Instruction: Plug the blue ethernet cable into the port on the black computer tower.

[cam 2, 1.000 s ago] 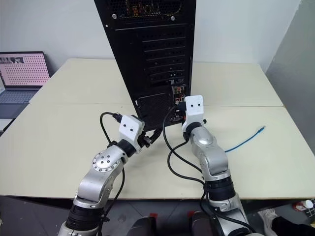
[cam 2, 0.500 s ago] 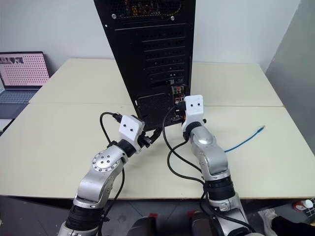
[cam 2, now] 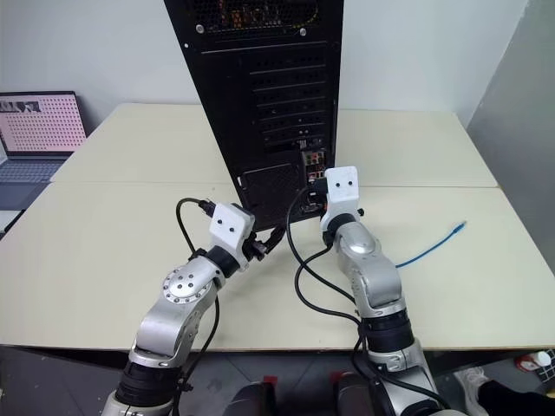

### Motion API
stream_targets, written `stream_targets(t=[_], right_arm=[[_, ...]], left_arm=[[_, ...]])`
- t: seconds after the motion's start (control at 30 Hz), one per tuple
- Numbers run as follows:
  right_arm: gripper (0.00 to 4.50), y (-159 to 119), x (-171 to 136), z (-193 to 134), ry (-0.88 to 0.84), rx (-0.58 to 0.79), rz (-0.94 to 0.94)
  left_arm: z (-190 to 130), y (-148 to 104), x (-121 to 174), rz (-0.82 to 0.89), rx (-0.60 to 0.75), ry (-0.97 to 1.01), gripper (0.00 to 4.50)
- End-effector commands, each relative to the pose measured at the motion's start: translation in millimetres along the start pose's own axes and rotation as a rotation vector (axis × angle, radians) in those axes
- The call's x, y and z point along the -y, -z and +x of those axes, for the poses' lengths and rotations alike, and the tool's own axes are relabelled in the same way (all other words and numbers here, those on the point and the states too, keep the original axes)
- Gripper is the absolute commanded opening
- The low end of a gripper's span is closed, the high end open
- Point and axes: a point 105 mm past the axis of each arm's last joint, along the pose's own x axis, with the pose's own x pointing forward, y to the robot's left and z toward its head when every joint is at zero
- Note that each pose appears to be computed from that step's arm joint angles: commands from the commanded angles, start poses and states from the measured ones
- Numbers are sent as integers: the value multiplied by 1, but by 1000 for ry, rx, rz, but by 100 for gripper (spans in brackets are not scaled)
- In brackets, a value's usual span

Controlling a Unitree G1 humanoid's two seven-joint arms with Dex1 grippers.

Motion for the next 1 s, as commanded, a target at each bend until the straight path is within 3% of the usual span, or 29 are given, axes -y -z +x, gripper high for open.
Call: stream_targets(t=[0.03,1.0], right_arm=[[0,-20,7,1,28,76,-11],[0,-19,-11,-5,-52,68,-39]], left_arm=[[-1,-11,1,21,49,4,319],[-4,-9,-3,43,36,-11,319]])
